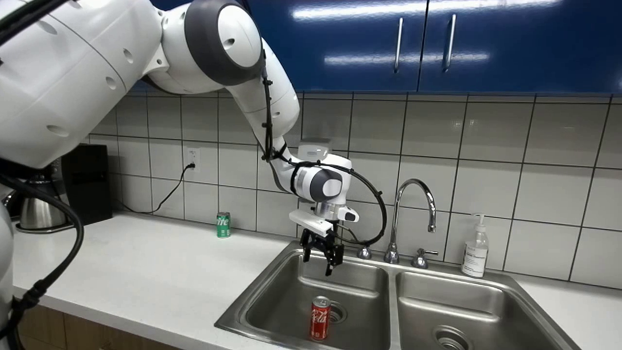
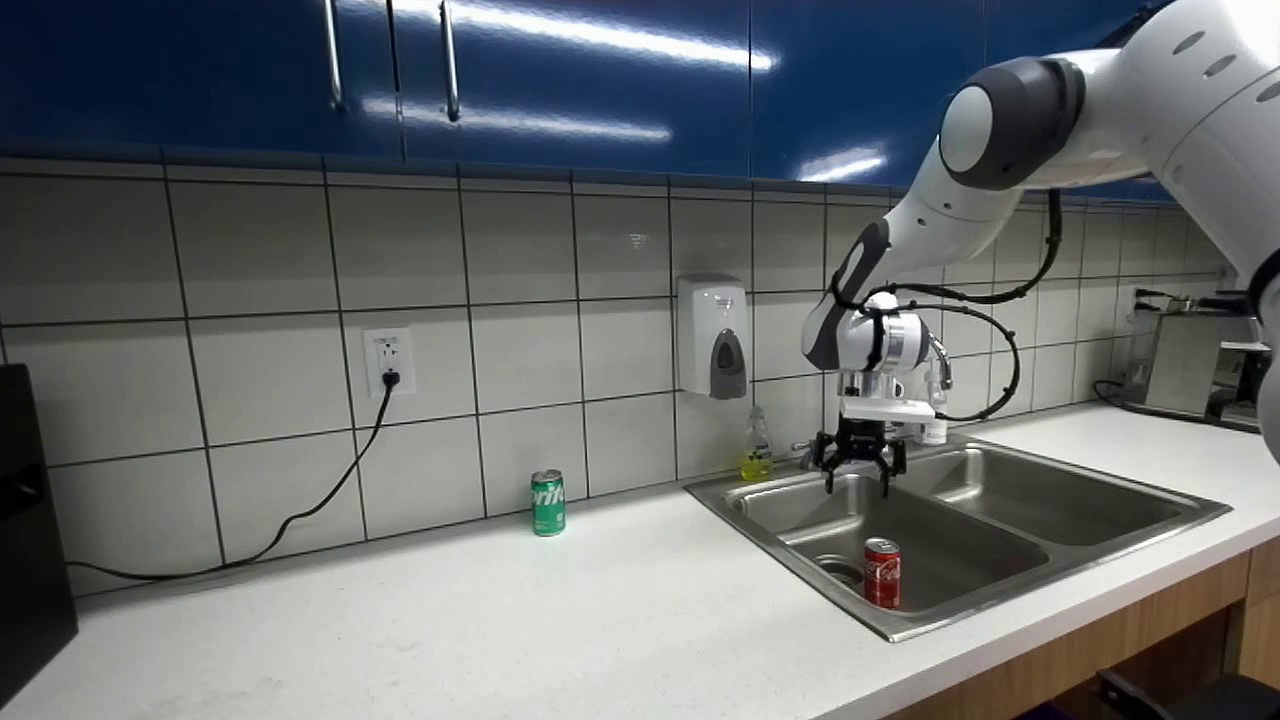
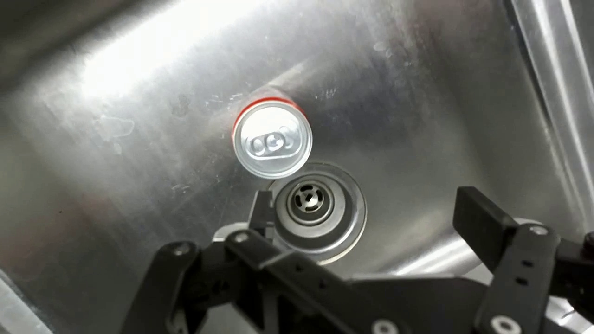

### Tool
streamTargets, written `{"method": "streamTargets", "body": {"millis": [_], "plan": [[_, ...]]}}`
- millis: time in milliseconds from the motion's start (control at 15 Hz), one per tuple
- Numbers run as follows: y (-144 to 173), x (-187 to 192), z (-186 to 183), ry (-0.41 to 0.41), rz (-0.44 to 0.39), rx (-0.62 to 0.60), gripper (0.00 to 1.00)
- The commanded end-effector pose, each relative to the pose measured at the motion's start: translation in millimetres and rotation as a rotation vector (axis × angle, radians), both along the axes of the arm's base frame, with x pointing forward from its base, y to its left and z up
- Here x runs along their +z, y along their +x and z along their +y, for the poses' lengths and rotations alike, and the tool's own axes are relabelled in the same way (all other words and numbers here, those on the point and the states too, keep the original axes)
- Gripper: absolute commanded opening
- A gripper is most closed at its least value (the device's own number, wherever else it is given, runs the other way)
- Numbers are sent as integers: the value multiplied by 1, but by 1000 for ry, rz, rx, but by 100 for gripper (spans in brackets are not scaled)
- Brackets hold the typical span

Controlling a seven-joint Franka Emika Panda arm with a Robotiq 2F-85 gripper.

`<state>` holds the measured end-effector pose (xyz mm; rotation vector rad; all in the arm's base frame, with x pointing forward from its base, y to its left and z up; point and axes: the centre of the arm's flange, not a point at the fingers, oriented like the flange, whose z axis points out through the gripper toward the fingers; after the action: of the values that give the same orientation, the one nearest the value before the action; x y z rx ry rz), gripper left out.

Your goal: Put the can in the left sink

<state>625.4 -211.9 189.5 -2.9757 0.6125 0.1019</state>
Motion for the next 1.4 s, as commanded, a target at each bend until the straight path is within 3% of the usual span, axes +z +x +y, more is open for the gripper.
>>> {"method": "streamTargets", "body": {"millis": [0, 333, 1267, 1333], "plan": [[-20, 25, 17, 5, 64, 124, 100], [-51, 36, 39, -24, 70, 148, 100], [-178, 52, 89, 71, 179, 141, 100], [-150, 31, 80, 54, 186, 141, 100]]}}
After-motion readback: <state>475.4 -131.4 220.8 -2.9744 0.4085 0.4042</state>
